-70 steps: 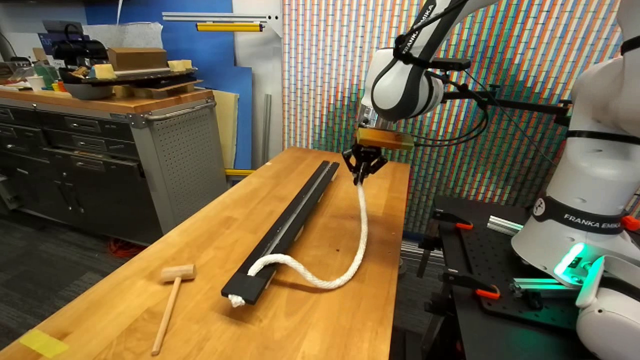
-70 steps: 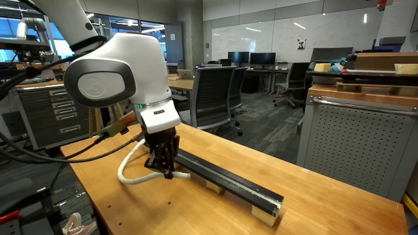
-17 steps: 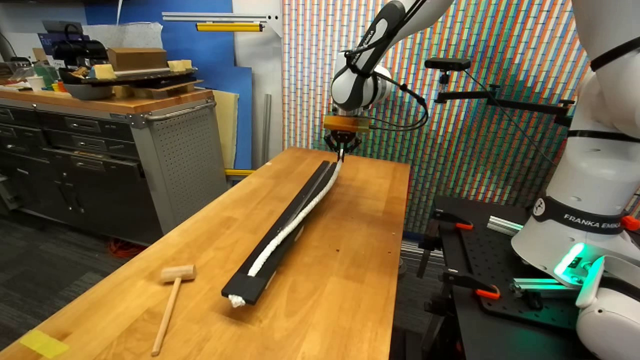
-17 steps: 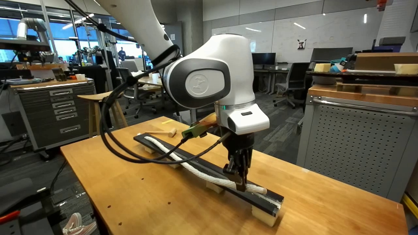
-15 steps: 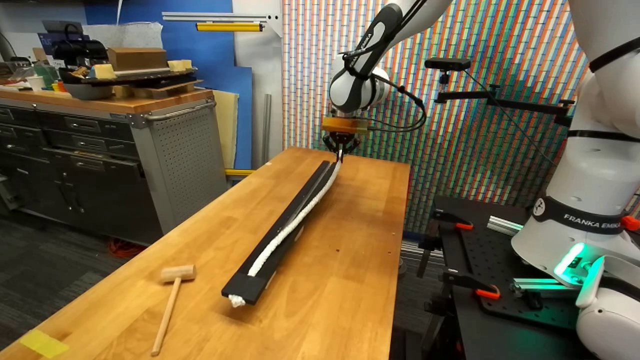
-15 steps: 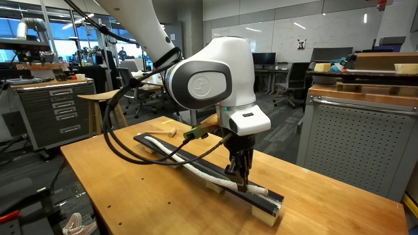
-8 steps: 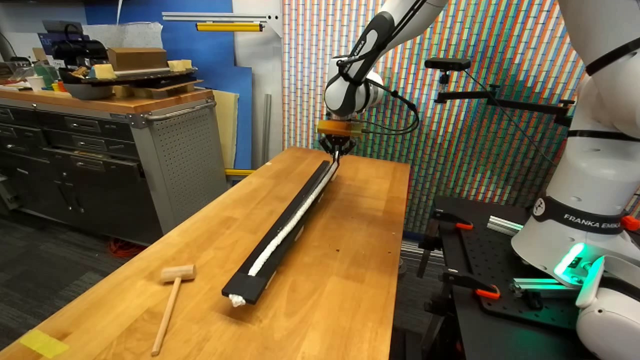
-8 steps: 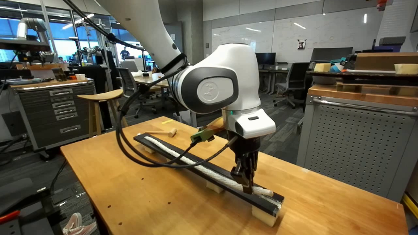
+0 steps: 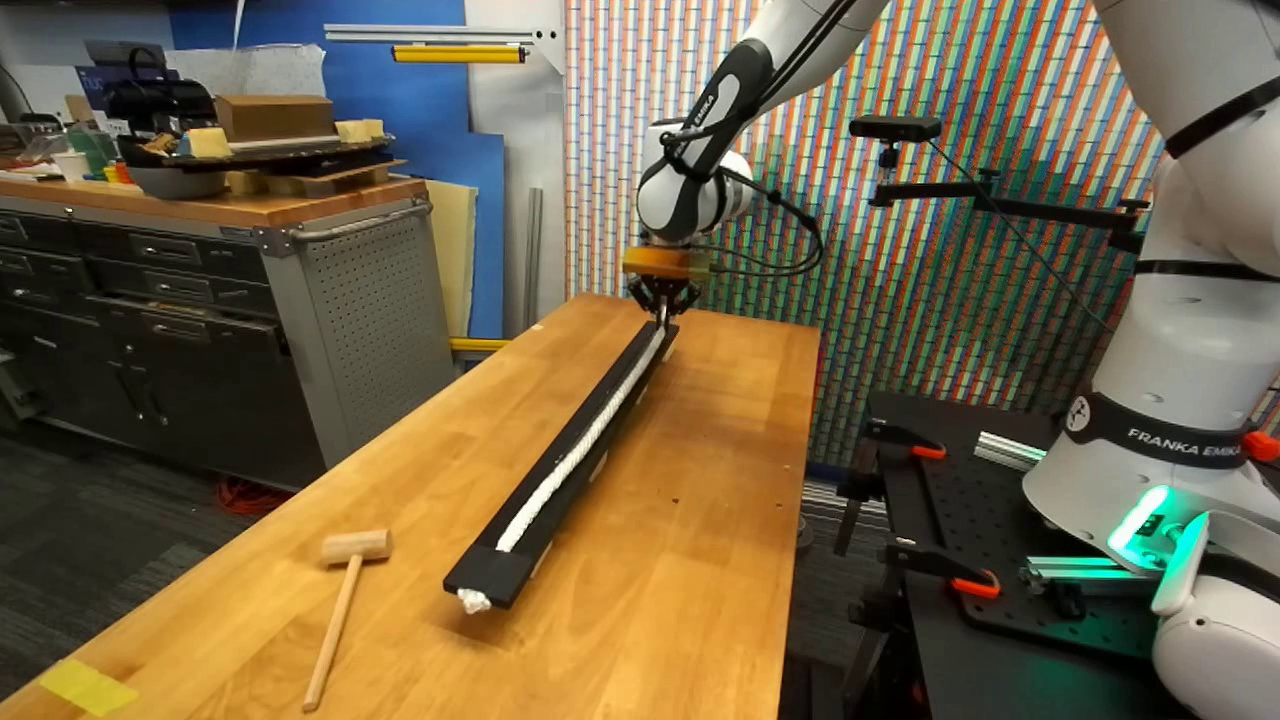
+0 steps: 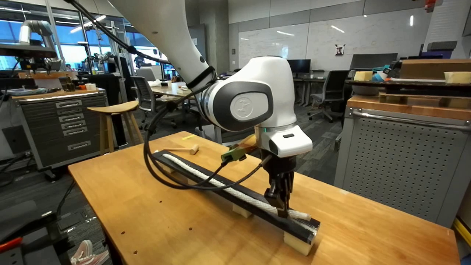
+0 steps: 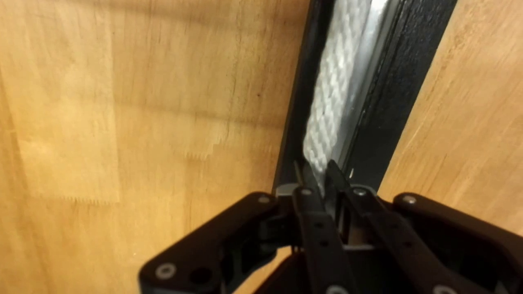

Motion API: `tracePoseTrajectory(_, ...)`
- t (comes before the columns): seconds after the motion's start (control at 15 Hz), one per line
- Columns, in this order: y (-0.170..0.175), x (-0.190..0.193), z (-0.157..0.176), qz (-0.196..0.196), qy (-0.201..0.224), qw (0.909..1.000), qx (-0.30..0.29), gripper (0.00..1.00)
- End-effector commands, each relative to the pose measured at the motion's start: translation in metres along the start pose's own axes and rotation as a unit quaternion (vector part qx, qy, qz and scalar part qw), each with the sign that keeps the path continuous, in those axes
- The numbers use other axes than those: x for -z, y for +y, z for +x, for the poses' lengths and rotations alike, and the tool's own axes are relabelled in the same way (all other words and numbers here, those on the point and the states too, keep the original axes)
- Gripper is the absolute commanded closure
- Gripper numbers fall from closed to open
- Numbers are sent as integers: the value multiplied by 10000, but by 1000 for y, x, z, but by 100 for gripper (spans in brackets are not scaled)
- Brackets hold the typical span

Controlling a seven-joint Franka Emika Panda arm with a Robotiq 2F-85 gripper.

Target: Put the rope in the groove on the object

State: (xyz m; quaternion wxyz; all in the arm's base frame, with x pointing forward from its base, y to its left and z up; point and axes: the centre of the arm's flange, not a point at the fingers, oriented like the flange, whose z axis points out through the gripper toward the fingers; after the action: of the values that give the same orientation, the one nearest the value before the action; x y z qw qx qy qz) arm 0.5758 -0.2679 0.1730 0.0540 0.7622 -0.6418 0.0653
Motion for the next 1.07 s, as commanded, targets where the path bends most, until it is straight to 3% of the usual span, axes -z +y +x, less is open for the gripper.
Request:
tracePoseTrajectory(0.0, -16, 0, 8, -65, 135, 9998, -100, 97)
tracePoseTrajectory(0.73, 9, -11, 13, -114, 162, 9989, -425, 97)
tracePoseTrajectory(1.0, 6, -7, 19, 37, 147, 9987, -482, 97)
